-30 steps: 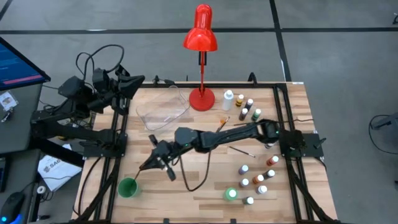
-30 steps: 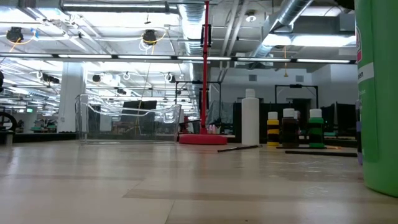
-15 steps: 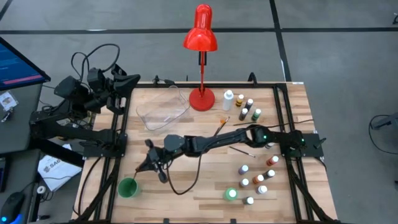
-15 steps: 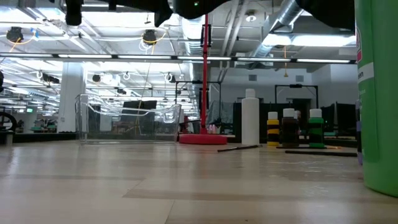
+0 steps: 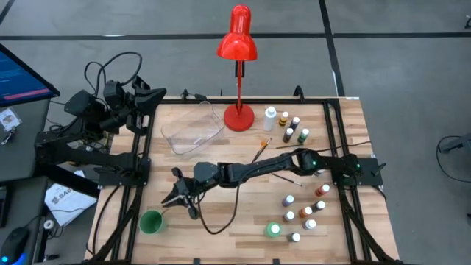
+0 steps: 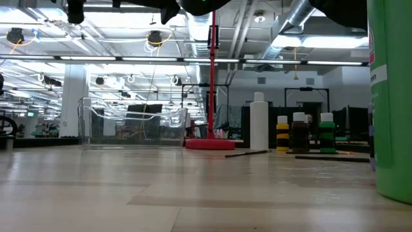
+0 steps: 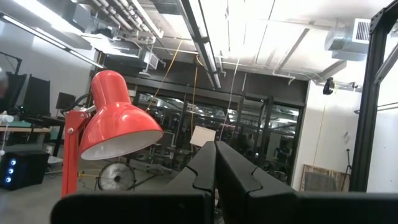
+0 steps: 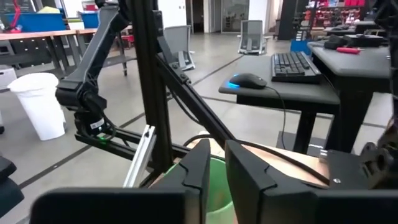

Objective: Pick & Place Paint Supplies
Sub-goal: Put the black paintbrush into the green cup

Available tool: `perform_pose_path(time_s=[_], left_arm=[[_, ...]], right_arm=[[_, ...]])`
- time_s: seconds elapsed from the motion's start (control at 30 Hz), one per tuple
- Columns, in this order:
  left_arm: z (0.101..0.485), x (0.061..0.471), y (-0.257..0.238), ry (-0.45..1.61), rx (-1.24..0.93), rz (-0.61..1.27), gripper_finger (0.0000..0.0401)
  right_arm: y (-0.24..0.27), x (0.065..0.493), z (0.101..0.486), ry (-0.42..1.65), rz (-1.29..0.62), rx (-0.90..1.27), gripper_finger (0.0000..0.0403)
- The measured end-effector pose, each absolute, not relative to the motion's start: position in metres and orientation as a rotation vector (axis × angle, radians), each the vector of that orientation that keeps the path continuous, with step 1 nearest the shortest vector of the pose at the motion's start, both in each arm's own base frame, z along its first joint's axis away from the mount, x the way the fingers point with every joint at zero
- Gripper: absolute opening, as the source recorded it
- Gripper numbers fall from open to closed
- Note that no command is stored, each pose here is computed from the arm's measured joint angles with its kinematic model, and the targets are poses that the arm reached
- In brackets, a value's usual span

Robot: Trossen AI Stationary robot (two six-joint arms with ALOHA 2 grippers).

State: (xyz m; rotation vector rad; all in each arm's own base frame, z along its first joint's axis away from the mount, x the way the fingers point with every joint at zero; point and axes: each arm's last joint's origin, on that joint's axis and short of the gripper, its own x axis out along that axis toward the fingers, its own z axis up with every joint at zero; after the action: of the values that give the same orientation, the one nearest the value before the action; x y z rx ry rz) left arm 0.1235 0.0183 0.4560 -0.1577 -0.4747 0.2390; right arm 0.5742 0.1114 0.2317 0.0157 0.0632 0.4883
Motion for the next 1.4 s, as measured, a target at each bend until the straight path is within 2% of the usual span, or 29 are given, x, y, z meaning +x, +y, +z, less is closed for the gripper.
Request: perform_pose_path(time_s=[0.37,0.53,0.73,0.87,1.0,1.2,1.4], left_arm=[[0.456,0.124,0.018,-0.470,-0.157,0.237,0.0001],[0.447,0.122,0.018,-0.364,-0.154,0.232,0.0001],[0.421,0.127,0.018,-0.104,-0.223,0.250,0.0019],[0.401,0.138,0.018,0.092,-0.266,0.257,0.0051],[0.377,0.167,0.008,0.320,-0.265,0.150,0.0098],[0.335,0.224,-0.024,0.585,-0.181,0.014,0.0161],[0.288,0.263,-0.051,0.798,-0.143,-0.007,0.0176]], right_arm=[[0.110,0.572,0.238,0.075,0.486,0.022,0.0145],[0.091,0.549,0.273,0.332,0.452,0.063,0.0168],[0.069,0.471,0.322,0.838,0.434,0.023,0.0171],[0.064,0.402,0.370,1.062,0.397,0.025,0.0162],[0.062,0.340,0.419,1.098,0.242,0.068,0.0152],[0.072,0.264,0.470,0.962,-0.018,0.155,0.0147],[0.090,0.200,0.495,0.799,-0.162,0.240,0.0146]])
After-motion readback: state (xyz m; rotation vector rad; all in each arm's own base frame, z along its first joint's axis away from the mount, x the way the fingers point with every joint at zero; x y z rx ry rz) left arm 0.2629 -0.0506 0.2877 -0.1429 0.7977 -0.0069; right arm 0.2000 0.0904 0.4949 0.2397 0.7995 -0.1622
